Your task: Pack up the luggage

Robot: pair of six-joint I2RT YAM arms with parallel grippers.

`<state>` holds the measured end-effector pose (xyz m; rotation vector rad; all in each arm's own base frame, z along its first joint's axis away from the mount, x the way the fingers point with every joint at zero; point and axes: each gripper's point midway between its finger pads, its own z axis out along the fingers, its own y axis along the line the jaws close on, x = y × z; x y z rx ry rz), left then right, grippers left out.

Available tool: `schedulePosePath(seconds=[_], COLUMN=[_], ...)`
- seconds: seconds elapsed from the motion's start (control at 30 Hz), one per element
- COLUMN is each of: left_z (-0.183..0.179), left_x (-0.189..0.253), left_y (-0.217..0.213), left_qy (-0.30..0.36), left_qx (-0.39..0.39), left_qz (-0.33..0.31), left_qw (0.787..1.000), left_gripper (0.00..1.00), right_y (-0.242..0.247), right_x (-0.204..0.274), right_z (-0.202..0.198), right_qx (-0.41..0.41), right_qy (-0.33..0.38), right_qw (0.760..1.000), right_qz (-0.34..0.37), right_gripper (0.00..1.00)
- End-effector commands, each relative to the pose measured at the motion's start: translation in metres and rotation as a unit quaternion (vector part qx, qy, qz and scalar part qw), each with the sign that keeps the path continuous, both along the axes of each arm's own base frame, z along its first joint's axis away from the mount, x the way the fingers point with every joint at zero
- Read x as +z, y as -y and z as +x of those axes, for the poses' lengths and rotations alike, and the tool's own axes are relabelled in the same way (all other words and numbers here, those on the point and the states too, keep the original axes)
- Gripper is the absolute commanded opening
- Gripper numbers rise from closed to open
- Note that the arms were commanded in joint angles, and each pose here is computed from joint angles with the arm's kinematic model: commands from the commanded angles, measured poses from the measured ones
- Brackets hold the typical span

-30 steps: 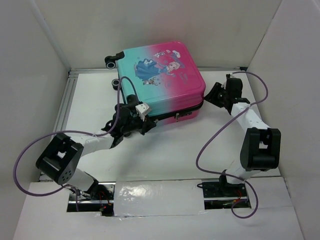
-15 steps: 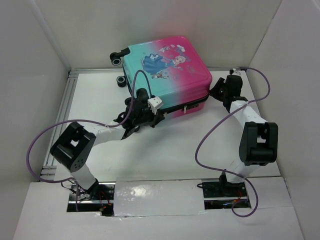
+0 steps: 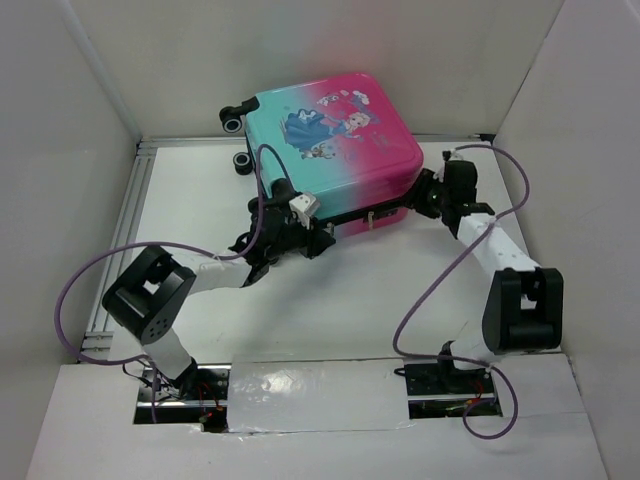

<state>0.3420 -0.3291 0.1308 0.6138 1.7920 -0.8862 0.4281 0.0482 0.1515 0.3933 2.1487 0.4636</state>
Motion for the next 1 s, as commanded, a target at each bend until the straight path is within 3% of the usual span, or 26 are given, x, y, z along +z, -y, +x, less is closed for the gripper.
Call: schedulePosePath(seconds=[0.0,0.1,0.13,0.17,0.2,0.3,0.33,0.37,0.47,0.53,0.67,0.8,0.97], left_z=[-0.067,-0.075,-0.074,-0.075,-0.081,-0.08,-0.083,-0.079,-0.067,-0.058,-0.028,-0.006,0.005], left_x=[0.021,0.022,0.022,0.022,0.041,0.042,0.067,0.062,0.111,0.126,0.14,0.136,0.13], left_y=[0.044,0.029,0.023,0.017,0.012,-0.015,-0.027,-0.044,-0.086,-0.11,-0.152,-0.162,-0.159], left_qy=[-0.063,-0.061,-0.054,-0.052,-0.033,-0.031,-0.006,-0.008,0.043,0.042,0.019,-0.02,-0.041], left_qx=[-0.131,-0.109,-0.095,-0.084,-0.082,-0.027,-0.01,0.032,0.12,0.165,0.254,0.266,0.231], left_qz=[-0.089,-0.087,-0.077,-0.069,-0.073,-0.029,-0.037,-0.007,-0.015,-0.005,0.014,0.033,0.048], left_qw=[0.985,0.988,0.991,0.993,0.993,0.999,0.999,0.999,0.992,0.985,0.967,0.963,0.971], left_gripper=[0.45,0.67,0.78,0.99,1.0,1.0,1.0,1.0,1.0,1.0,1.0,1.0,1.0], right_y=[-0.057,-0.062,-0.065,-0.067,-0.074,-0.099,-0.105,-0.119,-0.136,-0.147,-0.167,-0.179,-0.196], right_x=[0.011,0.033,0.038,0.036,0.029,0.054,0.046,0.058,0.058,0.053,0.03,0.022,0.012], right_z=[-0.057,-0.076,-0.085,-0.094,-0.102,-0.117,-0.125,-0.132,-0.142,-0.136,-0.117,-0.095,-0.077], right_qx=[0.113,0.12,0.124,0.131,0.145,0.203,0.214,0.25,0.304,0.304,0.32,0.326,0.348], right_qy=[-0.036,-0.005,0.014,0.013,0.02,0.094,0.098,0.135,0.17,0.172,0.145,0.16,0.163], right_qw=[0.991,0.991,0.99,0.989,0.986,0.969,0.966,0.954,0.936,0.937,0.936,0.928,0.918], right_qz=[0.055,0.062,0.065,0.07,0.08,0.105,0.106,0.094,0.049,0.018,-0.025,-0.085,-0.103], right_gripper=[0.5,0.52,0.53,0.53,0.53,0.53,0.53,0.56,0.67,0.75,0.76,0.76,0.67])
